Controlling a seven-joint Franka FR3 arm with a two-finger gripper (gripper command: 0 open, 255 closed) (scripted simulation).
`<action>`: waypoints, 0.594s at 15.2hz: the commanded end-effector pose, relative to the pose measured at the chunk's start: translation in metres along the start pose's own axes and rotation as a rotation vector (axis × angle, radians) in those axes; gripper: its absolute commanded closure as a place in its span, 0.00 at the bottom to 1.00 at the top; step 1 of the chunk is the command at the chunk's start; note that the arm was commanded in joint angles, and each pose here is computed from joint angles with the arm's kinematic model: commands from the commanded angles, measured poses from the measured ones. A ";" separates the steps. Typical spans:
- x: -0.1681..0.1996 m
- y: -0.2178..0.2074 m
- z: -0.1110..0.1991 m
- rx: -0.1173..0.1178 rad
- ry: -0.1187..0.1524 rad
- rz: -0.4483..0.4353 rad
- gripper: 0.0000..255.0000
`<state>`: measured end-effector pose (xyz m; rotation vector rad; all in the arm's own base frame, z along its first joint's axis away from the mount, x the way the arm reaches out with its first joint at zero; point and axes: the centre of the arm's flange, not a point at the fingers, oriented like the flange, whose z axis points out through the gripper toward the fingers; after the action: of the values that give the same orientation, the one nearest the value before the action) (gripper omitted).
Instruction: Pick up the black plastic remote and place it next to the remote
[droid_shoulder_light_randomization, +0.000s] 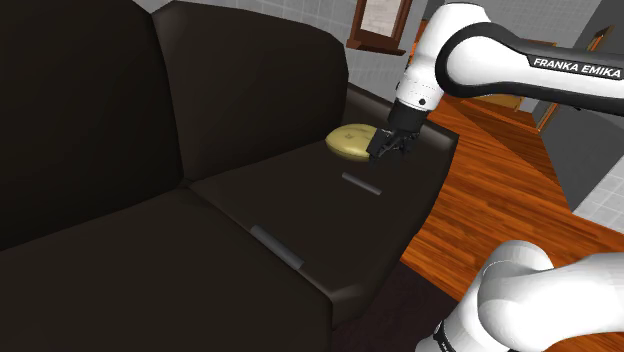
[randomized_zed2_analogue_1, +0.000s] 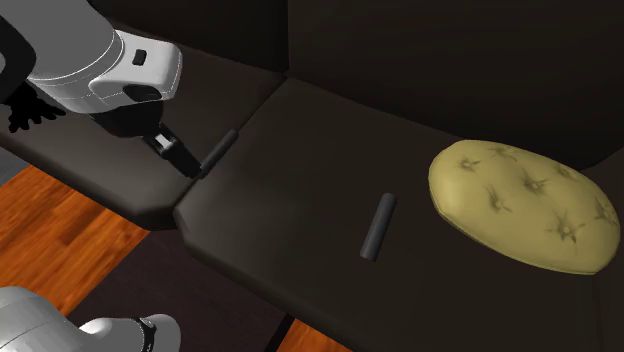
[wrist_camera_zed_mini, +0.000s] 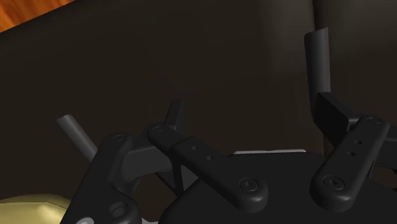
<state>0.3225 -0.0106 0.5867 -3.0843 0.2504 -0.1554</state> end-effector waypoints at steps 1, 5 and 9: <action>0.000 0.000 0.000 0.000 0.000 0.000 0.00; 0.025 0.041 0.025 0.003 -0.013 -0.021 0.00; 0.050 0.081 0.051 0.007 -0.027 -0.041 0.00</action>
<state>0.3605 -0.0864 0.5431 -3.0830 0.1966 -0.1199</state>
